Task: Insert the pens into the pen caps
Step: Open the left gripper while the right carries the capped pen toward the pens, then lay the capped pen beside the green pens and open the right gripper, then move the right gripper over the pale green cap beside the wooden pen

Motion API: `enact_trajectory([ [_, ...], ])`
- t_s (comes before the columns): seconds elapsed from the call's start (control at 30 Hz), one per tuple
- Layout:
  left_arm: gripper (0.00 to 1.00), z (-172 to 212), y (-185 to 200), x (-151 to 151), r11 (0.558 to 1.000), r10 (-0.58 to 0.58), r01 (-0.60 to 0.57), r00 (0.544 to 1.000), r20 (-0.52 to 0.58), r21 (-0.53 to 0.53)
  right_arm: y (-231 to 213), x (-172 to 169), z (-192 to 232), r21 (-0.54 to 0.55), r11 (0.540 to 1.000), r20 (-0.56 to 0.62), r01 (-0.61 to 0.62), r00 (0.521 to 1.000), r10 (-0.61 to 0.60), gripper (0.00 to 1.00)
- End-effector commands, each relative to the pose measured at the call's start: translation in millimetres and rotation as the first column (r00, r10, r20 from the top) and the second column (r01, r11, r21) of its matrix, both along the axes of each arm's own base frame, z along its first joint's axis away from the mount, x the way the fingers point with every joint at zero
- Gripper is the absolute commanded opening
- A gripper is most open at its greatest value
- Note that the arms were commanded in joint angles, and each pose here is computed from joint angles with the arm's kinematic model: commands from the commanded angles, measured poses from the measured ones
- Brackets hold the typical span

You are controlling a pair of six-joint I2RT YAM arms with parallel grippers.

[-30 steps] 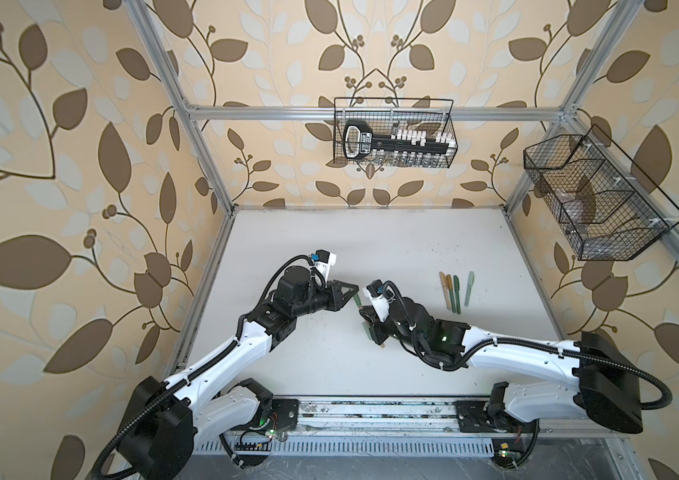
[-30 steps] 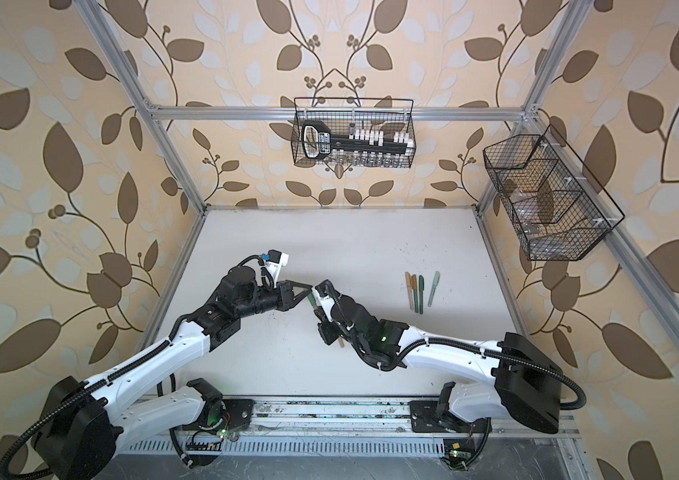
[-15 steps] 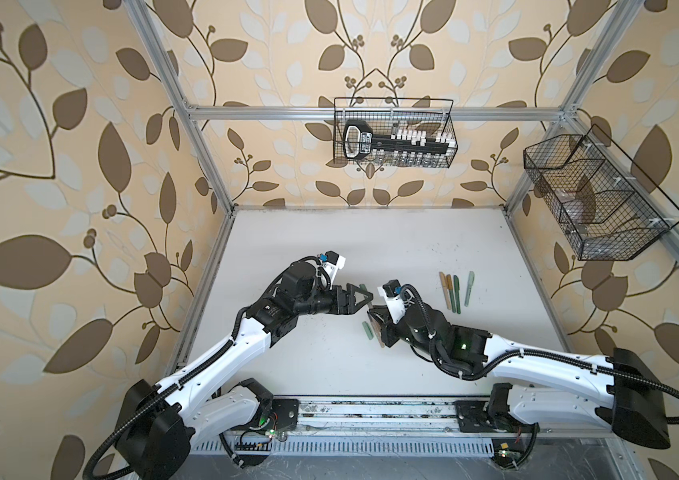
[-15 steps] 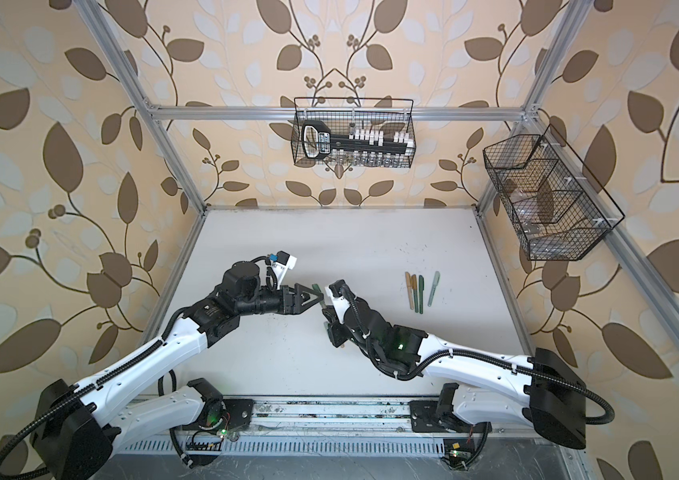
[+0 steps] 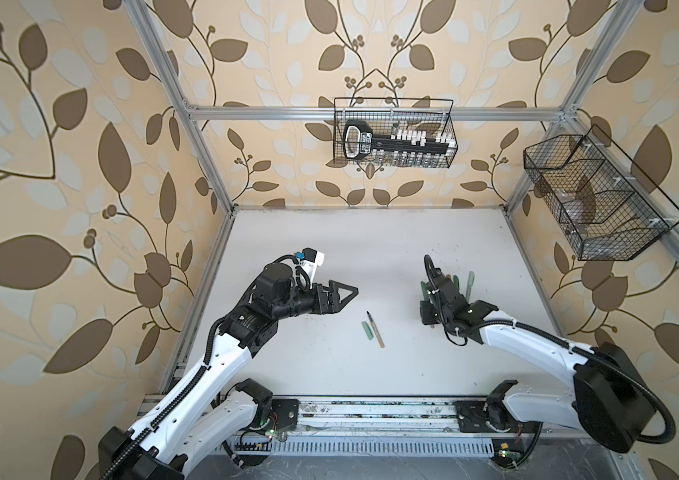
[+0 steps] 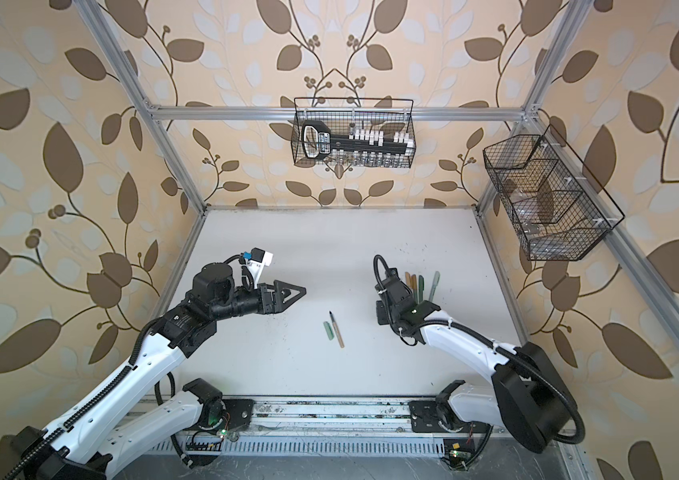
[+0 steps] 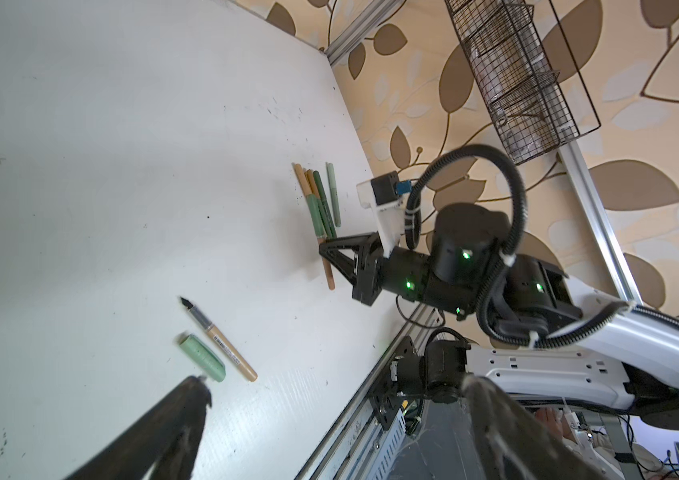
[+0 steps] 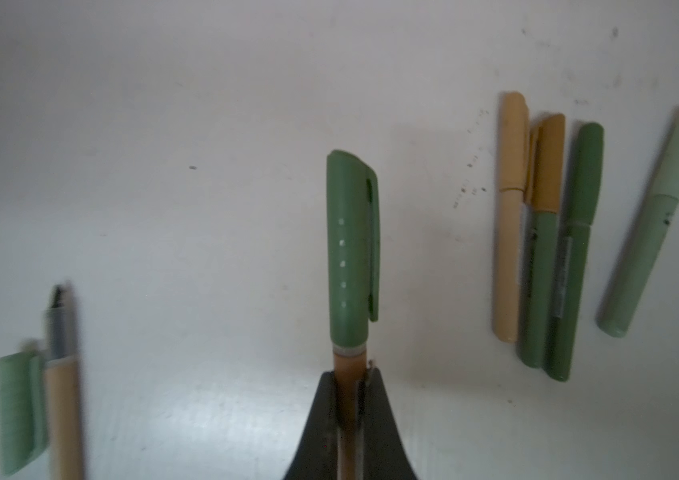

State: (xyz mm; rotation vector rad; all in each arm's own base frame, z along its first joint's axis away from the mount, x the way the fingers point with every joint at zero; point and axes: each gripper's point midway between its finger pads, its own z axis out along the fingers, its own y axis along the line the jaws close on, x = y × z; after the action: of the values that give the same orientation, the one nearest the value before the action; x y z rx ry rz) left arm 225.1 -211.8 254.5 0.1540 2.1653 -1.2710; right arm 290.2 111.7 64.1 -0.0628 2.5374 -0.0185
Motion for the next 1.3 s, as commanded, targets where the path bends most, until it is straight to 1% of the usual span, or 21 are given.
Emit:
enact_trajectory([
  [0.0, 0.99, -1.1, 5.2, -5.6, 1.000, 0.002, -0.003, 1.000, 0.017, 0.011, -18.6, 7.0, -9.0, -0.040, 0.999, -0.094, 0.022, 0.995, -0.025, 0.00],
  [0.03, 0.99, -1.0, 6.1, -6.2, 1.000, 0.005, -0.006, 1.000, 0.019, 0.013, -21.6, 11.6, -15.0, -0.015, 0.999, -0.125, 0.035, 0.991, -0.037, 0.00],
  [0.07, 0.99, -1.2, 6.6, -6.9, 1.000, 0.005, -0.006, 1.000, 0.020, 0.015, -23.6, 16.9, -16.7, -0.013, 0.999, -0.137, 0.045, 0.989, -0.046, 0.00],
  [0.2, 0.99, -0.4, 7.5, -7.8, 1.000, 0.003, -0.004, 1.000, 0.024, 0.022, -29.9, 33.1, -18.8, -0.105, 0.993, -0.166, 0.053, 0.984, -0.070, 0.00],
  [0.4, 0.99, -0.9, 8.0, -8.9, 1.000, 0.002, -0.002, 1.000, 0.027, 0.024, -31.4, 44.9, -41.5, -0.171, 0.985, -0.245, 0.028, 0.967, -0.070, 0.00],
  [0.43, 0.99, -2.5, 8.3, -9.3, 1.000, 0.001, -0.001, 1.000, 0.023, 0.027, -32.1, 45.6, -44.2, -0.180, 0.983, -0.256, 0.026, 0.964, -0.073, 0.01],
  [0.5, 0.99, -2.9, 8.8, -10.6, 1.000, 0.000, -0.001, 1.000, 0.022, 0.029, -32.3, 47.2, -44.9, -0.197, 0.980, -0.259, 0.027, 0.963, -0.078, 0.07],
  [0.53, 0.99, -3.4, 9.1, -10.7, 1.000, 0.001, -0.002, 1.000, 0.024, 0.030, -29.8, 48.3, -42.9, -0.197, 0.980, -0.252, 0.023, 0.965, -0.073, 0.11],
  [0.57, 0.99, -4.0, 9.8, -10.6, 0.999, 0.006, -0.006, 1.000, 0.022, 0.031, -25.5, 49.2, -39.4, -0.192, 0.981, -0.242, 0.017, 0.968, -0.064, 0.17],
  [0.7, 0.99, -12.5, 15.2, -7.1, 0.997, 0.044, -0.044, 0.999, 0.006, 0.058, -6.9, 48.0, -22.3, -0.201, 0.979, -0.214, -0.025, 0.977, -0.019, 0.37],
  [0.83, 0.99, -37.4, 25.8, -2.5, 0.986, 0.113, -0.105, 0.992, -0.055, 0.133, 17.6, 34.0, 1.5, -0.184, 0.980, -0.163, -0.071, 0.986, 0.041, 0.47],
  [0.9, 0.99, -50.9, 33.6, -0.8, 0.975, 0.164, -0.149, 0.983, -0.081, 0.167, 39.9, 19.0, 9.8, -0.140, 0.982, -0.144, -0.125, 0.984, 0.105, 0.50],
  [0.97, 0.99, -61.3, 41.7, 0.4, 0.961, 0.215, -0.193, 0.972, -0.096, 0.196, 65.2, 2.4, 10.7, -0.080, 0.977, -0.139, -0.197, 0.973, 0.185, 0.52],
  [1.07, 0.99, -76.2, 54.5, 2.7, 0.935, 0.291, -0.257, 0.950, -0.115, 0.243, 102.1, -23.1, 3.9, -0.002, 0.957, -0.140, -0.291, 0.948, 0.287, 0.53],
  [1.2, 0.99, -92.4, 68.8, 7.4, 0.895, 0.381, -0.324, 0.913, -0.148, 0.306, 147.8, -47.0, -6.6, 0.041, 0.920, -0.130, -0.389, 0.911, 0.391, 0.53],
  [1.27, 0.99, -97.7, 76.6, 8.4, 0.874, 0.424, -0.357, 0.892, -0.158, 0.330, 171.4, -56.6, -10.8, 0.067, 0.895, -0.122, -0.440, 0.887, 0.445, 0.51],
])
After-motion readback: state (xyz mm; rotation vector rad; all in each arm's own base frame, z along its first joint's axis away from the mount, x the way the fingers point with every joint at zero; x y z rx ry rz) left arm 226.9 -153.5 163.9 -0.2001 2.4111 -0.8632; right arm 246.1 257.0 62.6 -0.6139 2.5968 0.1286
